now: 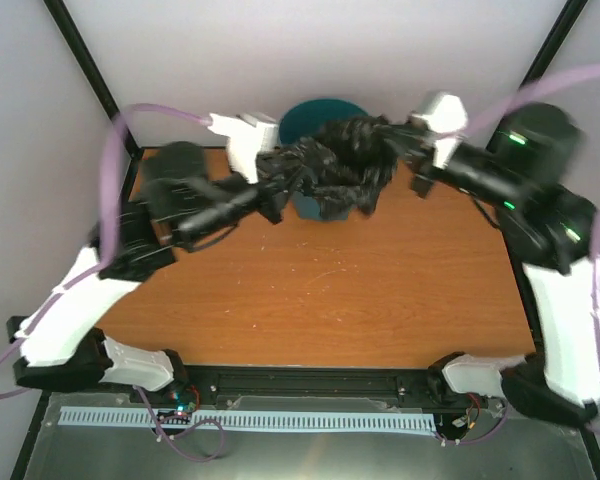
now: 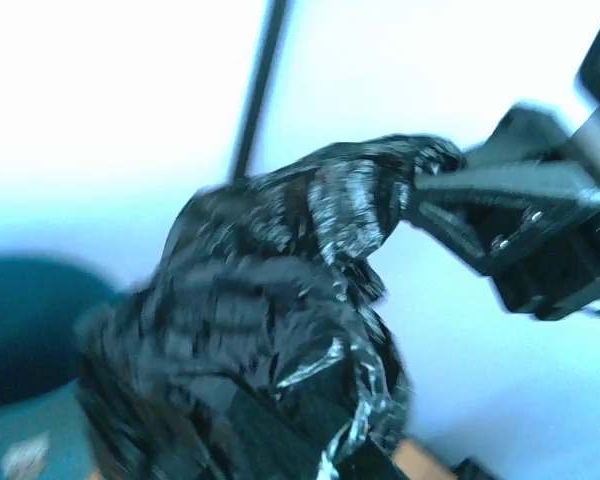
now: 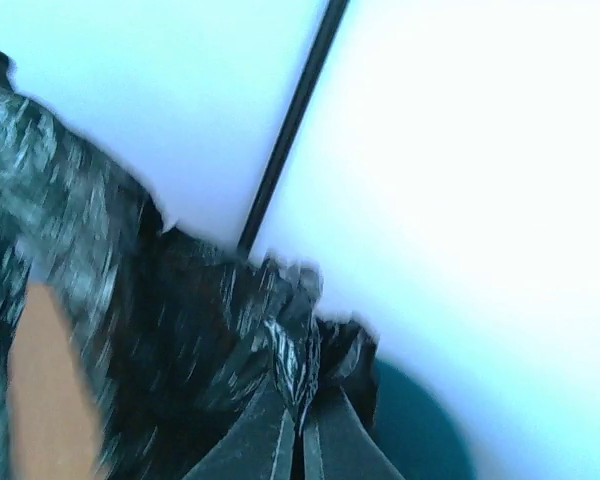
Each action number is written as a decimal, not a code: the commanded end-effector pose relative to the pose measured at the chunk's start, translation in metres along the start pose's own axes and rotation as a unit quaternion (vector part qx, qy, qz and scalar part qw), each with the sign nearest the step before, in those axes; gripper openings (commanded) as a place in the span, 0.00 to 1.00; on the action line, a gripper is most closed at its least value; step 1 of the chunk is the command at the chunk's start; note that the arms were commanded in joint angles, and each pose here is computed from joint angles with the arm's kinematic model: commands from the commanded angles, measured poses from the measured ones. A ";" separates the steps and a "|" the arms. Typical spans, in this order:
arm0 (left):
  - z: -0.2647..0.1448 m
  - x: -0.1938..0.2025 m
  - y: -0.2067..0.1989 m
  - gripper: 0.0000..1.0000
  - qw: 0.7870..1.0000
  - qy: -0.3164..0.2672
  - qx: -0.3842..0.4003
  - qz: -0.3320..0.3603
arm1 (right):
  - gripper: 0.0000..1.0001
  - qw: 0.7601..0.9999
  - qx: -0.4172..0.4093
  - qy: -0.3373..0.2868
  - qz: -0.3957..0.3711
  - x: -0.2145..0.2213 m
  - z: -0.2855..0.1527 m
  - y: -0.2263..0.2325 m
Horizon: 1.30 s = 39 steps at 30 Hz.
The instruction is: Put the trash bags into the trash bin
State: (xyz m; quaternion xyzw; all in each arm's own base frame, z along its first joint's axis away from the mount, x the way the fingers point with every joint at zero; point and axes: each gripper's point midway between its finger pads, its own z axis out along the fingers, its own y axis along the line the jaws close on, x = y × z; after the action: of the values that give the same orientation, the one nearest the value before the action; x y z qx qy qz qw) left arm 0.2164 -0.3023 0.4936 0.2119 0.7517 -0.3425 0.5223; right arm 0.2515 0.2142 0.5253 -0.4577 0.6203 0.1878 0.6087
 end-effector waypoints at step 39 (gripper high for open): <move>-0.031 -0.091 -0.011 0.01 0.993 -0.099 0.013 0.059 | 0.03 0.981 0.192 0.027 0.009 -0.023 -0.063 -0.062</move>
State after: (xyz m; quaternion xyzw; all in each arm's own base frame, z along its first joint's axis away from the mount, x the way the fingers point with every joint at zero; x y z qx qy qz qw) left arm 0.2496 -0.3146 0.3678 0.2330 0.8442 -0.2350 0.4216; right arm 0.2846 0.1664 0.3692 -0.3763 0.8026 0.1010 0.4517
